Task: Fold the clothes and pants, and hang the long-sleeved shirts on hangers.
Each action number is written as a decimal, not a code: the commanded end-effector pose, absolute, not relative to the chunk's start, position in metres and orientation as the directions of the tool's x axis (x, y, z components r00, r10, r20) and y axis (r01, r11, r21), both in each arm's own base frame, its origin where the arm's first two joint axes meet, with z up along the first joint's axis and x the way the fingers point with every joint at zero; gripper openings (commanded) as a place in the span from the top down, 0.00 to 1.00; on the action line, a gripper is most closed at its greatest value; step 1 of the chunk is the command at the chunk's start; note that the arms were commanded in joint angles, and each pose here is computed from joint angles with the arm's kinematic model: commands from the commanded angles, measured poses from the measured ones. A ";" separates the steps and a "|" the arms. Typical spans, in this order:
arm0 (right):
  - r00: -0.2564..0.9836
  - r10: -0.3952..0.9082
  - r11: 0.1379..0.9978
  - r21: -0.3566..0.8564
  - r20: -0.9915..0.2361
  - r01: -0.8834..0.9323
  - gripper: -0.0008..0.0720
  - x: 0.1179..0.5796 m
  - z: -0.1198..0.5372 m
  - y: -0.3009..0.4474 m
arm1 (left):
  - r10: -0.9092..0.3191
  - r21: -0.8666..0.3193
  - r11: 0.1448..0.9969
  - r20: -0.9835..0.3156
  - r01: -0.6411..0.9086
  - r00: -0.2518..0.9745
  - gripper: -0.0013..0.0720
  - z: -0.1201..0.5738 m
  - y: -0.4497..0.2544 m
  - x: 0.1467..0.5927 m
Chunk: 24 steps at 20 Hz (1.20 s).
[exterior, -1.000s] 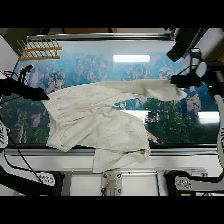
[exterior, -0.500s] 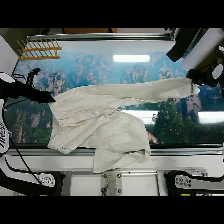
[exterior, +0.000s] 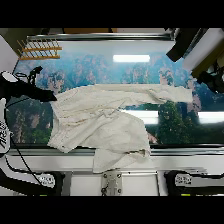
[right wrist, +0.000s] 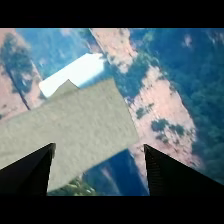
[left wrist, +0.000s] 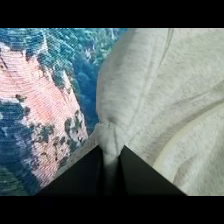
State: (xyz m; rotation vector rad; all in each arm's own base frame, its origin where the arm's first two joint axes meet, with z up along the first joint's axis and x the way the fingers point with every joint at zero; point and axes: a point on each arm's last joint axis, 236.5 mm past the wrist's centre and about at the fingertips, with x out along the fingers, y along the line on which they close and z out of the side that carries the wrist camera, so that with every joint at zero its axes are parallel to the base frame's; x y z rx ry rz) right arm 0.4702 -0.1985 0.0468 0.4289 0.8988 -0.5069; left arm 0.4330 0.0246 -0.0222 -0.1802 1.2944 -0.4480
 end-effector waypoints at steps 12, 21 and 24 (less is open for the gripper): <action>0.524 0.079 0.683 0.429 -0.848 0.591 0.16 0.475 -0.078 -0.240 | -0.419 -0.376 0.900 -0.886 0.219 0.201 0.95 -0.023 0.024 0.433; 0.566 0.172 0.699 0.505 -0.806 0.507 0.19 0.518 -0.107 -0.214 | -0.412 -0.368 0.904 -0.885 0.217 0.214 0.95 -0.023 0.026 0.436; 0.599 0.133 0.722 0.491 -0.790 0.488 0.80 0.527 -0.096 -0.220 | -0.411 -0.366 0.905 -0.885 0.217 0.218 0.95 -0.022 0.026 0.437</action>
